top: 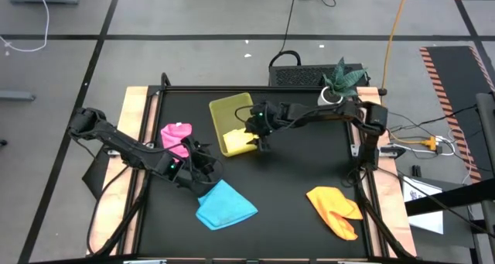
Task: Fold microfiber towels
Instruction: Put the yellow folded microfiber cloth into the yellow bin
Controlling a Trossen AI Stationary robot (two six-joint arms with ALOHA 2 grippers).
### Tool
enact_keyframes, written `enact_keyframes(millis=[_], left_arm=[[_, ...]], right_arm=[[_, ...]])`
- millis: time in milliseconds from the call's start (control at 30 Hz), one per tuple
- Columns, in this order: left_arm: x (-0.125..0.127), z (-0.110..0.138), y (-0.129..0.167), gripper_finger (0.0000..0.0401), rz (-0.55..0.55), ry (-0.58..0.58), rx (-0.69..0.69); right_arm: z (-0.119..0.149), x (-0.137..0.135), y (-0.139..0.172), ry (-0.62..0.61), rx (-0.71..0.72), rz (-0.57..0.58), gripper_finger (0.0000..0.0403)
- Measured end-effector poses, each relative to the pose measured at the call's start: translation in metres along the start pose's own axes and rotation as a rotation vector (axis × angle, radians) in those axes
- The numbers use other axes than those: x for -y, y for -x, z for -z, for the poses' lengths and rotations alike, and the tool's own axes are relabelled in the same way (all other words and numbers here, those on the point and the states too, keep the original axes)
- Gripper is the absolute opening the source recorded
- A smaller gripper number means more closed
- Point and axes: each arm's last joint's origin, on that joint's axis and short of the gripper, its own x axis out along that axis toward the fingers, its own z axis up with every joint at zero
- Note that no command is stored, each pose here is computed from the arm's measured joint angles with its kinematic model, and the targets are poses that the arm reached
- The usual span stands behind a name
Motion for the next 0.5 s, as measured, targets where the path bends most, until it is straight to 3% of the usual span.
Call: enact_keyframes(millis=[167,433,500], left_arm=[[0.002,-0.002,0.0,0.0255,0.015,0.005,0.013],[0.003,-0.005,0.0,0.0255,0.03,0.013,0.037],[0.003,-0.005,0.0,0.0255,0.029,0.012,0.037]], right_arm=[[-0.003,0.0,0.001,-0.069,0.036,-0.023,0.0184],[0.018,0.015,-0.024,-0.125,-0.04,0.073,0.0022],[0.023,0.017,-0.028,-0.128,-0.063,0.072,0.0008]])
